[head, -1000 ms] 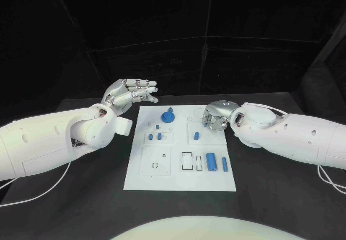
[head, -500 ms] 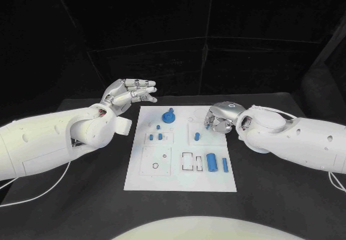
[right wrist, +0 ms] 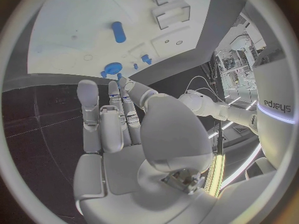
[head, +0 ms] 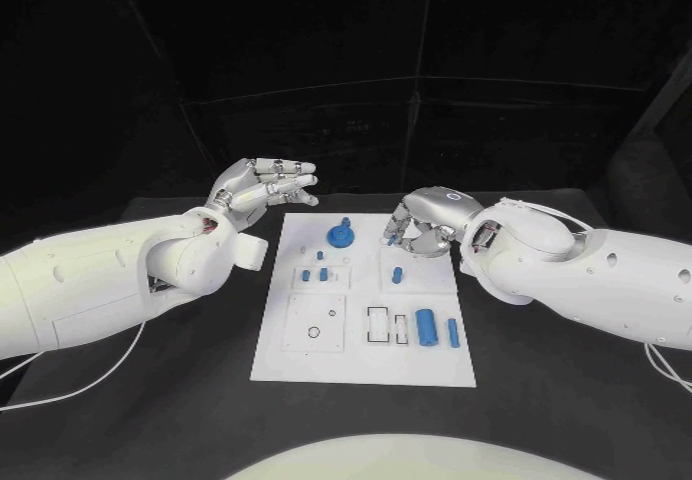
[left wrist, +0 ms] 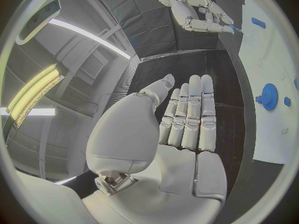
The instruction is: Assemble the parts on the task board
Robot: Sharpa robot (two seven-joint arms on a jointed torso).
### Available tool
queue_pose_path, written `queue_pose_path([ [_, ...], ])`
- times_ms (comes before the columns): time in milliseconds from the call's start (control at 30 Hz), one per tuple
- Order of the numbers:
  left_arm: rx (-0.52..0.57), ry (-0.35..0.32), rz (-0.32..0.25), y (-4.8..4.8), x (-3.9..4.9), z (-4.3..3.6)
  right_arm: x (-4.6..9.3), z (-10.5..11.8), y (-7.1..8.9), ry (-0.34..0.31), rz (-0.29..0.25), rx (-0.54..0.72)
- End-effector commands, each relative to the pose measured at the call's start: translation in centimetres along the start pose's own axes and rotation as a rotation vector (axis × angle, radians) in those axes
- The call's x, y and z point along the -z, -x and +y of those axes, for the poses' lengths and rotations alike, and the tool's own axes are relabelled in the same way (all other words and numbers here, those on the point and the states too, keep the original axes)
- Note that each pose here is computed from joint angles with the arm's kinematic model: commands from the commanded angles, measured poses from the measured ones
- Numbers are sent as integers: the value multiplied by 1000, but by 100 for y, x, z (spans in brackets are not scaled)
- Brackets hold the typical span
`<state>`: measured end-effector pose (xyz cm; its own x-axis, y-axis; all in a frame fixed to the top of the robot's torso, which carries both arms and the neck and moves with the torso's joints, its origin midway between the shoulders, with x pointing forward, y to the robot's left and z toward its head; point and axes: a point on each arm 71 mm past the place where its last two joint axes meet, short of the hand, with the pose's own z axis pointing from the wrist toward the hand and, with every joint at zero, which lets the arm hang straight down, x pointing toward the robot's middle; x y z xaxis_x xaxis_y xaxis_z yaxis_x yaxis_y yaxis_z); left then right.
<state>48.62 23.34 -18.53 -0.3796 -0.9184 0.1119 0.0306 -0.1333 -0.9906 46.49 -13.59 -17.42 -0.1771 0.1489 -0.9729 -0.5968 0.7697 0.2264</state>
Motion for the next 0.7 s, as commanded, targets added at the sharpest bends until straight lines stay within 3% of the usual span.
queue_pose_path([
  [33,5,-17,4,-14,-9,-20,-38,109,15,23,-16,-21],
  [300,6,-20,9,-39,-24,-25,-250,372,-84,87,24,-31],
  [533,7,-24,14,-63,-46,-30,-383,589,-394,138,94,-45],
  [700,4,-27,12,-60,-56,-38,-387,698,-651,166,157,-48],
])
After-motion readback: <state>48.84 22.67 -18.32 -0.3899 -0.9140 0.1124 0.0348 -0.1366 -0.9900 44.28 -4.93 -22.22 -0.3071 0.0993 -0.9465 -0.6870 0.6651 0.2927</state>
